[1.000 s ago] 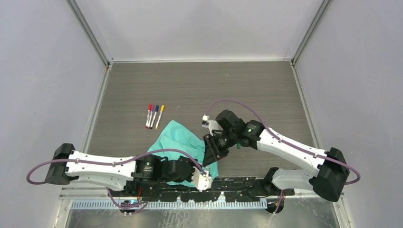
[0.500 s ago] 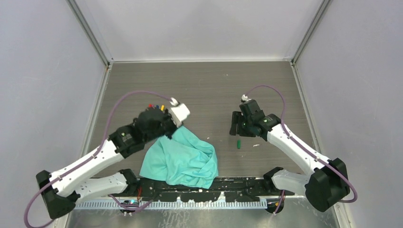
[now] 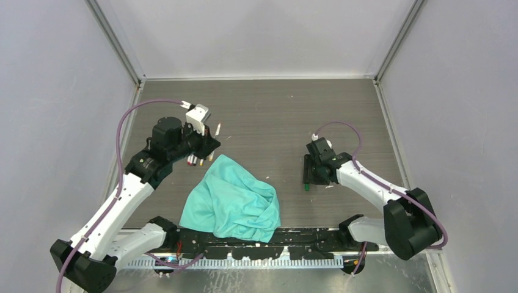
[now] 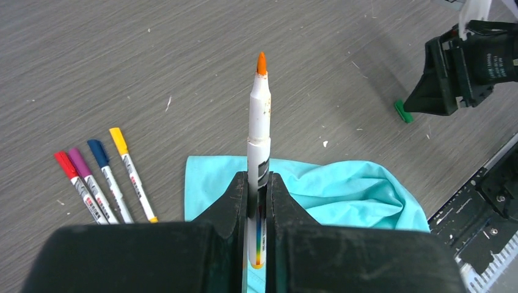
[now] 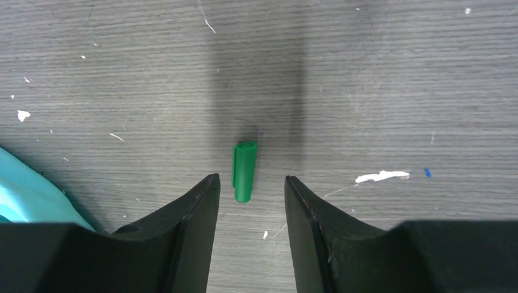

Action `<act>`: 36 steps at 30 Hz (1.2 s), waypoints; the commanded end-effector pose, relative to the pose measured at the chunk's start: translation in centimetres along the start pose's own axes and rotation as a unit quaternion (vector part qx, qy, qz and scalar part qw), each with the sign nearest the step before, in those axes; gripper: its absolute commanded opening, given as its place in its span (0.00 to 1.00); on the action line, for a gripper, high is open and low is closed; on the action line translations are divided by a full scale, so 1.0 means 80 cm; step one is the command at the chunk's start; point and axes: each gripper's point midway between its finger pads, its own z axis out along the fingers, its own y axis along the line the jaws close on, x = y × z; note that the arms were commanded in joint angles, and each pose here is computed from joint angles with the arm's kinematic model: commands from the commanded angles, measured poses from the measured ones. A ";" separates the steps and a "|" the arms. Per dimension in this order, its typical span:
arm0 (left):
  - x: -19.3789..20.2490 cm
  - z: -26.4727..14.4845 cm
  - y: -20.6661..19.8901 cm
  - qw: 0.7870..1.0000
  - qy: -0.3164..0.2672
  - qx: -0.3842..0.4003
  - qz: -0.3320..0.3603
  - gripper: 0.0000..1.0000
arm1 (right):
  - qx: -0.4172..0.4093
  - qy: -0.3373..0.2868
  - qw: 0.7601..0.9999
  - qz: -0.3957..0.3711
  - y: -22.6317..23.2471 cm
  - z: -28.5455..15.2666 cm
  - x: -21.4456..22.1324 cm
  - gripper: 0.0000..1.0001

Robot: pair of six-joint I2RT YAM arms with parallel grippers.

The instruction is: Insert the pens into the pen caps

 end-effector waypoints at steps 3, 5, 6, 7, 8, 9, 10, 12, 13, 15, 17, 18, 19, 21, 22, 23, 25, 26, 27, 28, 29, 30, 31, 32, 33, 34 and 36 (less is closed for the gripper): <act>-0.011 -0.002 -0.010 1.000 -0.017 0.020 -0.008 0.00 | -0.029 -0.016 0.999 -0.004 0.017 0.011 -0.013 0.46; -0.010 -0.002 -0.010 1.000 -0.016 0.020 -0.008 0.00 | -0.031 -0.012 0.999 -0.007 0.018 0.014 -0.011 0.44; -0.010 -0.002 -0.010 1.000 -0.015 0.020 -0.009 0.00 | -0.031 -0.009 0.999 -0.009 0.018 0.016 -0.011 0.43; -0.010 -0.001 -0.010 1.000 -0.014 0.020 -0.009 0.00 | -0.031 -0.007 0.999 -0.010 0.018 0.017 -0.010 0.42; -0.010 -0.001 -0.010 1.000 -0.014 0.020 -0.009 0.00 | -0.031 -0.005 0.999 -0.012 0.018 0.019 -0.009 0.42; -0.010 -0.001 -0.010 1.000 -0.014 0.020 -0.008 0.00 | -0.032 -0.004 0.999 -0.013 0.019 0.020 -0.009 0.41; -0.010 -0.001 -0.010 1.000 -0.014 0.021 -0.008 0.00 | -0.030 -0.001 0.999 -0.014 0.019 0.021 -0.008 0.40; -0.009 -0.001 -0.010 1.000 -0.013 0.022 -0.008 0.00 | -0.029 0.002 0.999 -0.015 0.018 0.023 -0.007 0.38; -0.009 0.000 -0.010 1.000 -0.013 0.023 -0.008 0.00 | -0.029 0.003 0.999 -0.015 0.018 0.023 -0.007 0.38; -0.008 0.000 -0.011 1.000 -0.011 0.025 -0.009 0.00 | -0.027 0.003 1.000 -0.014 0.018 0.024 -0.007 0.36; -0.008 0.001 -0.011 1.000 -0.011 0.025 -0.009 0.00 | -0.022 0.004 1.000 -0.012 0.016 0.026 -0.007 0.34; -0.008 0.001 -0.011 1.000 -0.011 0.025 -0.009 0.00 | -0.018 0.004 1.000 -0.011 0.015 0.026 -0.007 0.34; -0.008 0.000 -0.011 1.000 -0.011 0.025 -0.009 0.00 | -0.015 0.004 1.000 -0.010 0.013 0.027 -0.007 0.34; -0.009 0.000 -0.011 1.000 -0.012 0.025 -0.008 0.00 | -0.011 0.005 1.000 -0.009 0.012 0.028 -0.008 0.32; -0.009 0.000 -0.012 1.000 -0.012 0.026 -0.008 0.00 | -0.009 0.006 1.000 -0.009 0.012 0.029 -0.007 0.31; -0.009 -0.001 -0.012 1.000 -0.013 0.025 -0.008 0.00 | -0.007 0.007 1.000 -0.009 0.011 0.030 -0.007 0.31; -0.009 -0.001 -0.012 1.000 -0.013 0.025 -0.008 0.00 | -0.003 0.009 1.000 -0.011 0.011 0.031 -0.006 0.29; -0.009 -0.001 -0.012 1.000 -0.013 0.027 -0.008 0.00 | 0.001 0.012 1.000 -0.012 0.010 0.032 -0.005 0.28; -0.009 -0.001 -0.013 1.000 -0.014 0.027 -0.008 0.00 | 0.004 0.013 1.000 -0.012 0.010 0.033 -0.004 0.26; -0.009 -0.001 -0.013 1.000 -0.013 0.027 -0.009 0.00 | 0.007 0.012 1.000 -0.012 0.009 0.033 -0.005 0.24; -0.010 -0.001 -0.013 0.999 -0.015 0.028 -0.010 0.00 | 0.011 0.012 1.000 -0.011 0.008 0.033 -0.005 0.22; -0.010 -0.001 -0.014 0.999 -0.016 0.029 -0.011 0.00 | 0.012 0.011 1.000 -0.010 0.007 0.033 -0.006 0.20; -0.010 -0.001 -0.014 0.999 -0.016 0.029 -0.012 0.00 | 0.013 0.009 1.000 -0.009 0.007 0.032 -0.007 0.18; -0.012 -0.002 -0.015 0.999 -0.018 0.030 -0.013 0.00 | 0.011 0.008 1.000 -0.009 0.008 0.030 -0.008 0.15; -0.012 -0.002 -0.015 0.999 -0.019 0.031 -0.016 0.00 | 0.008 0.005 1.000 -0.008 0.009 0.028 -0.009 0.11; -0.012 -0.002 -0.016 0.999 -0.019 0.031 -0.019 0.00 | 0.002 0.003 1.000 -0.007 0.012 0.025 -0.010 0.07; -0.013 -0.002 -0.019 0.999 -0.021 0.038 -0.027 0.00 | -0.014 -0.006 1.000 -0.003 0.019 0.017 -0.016 0.01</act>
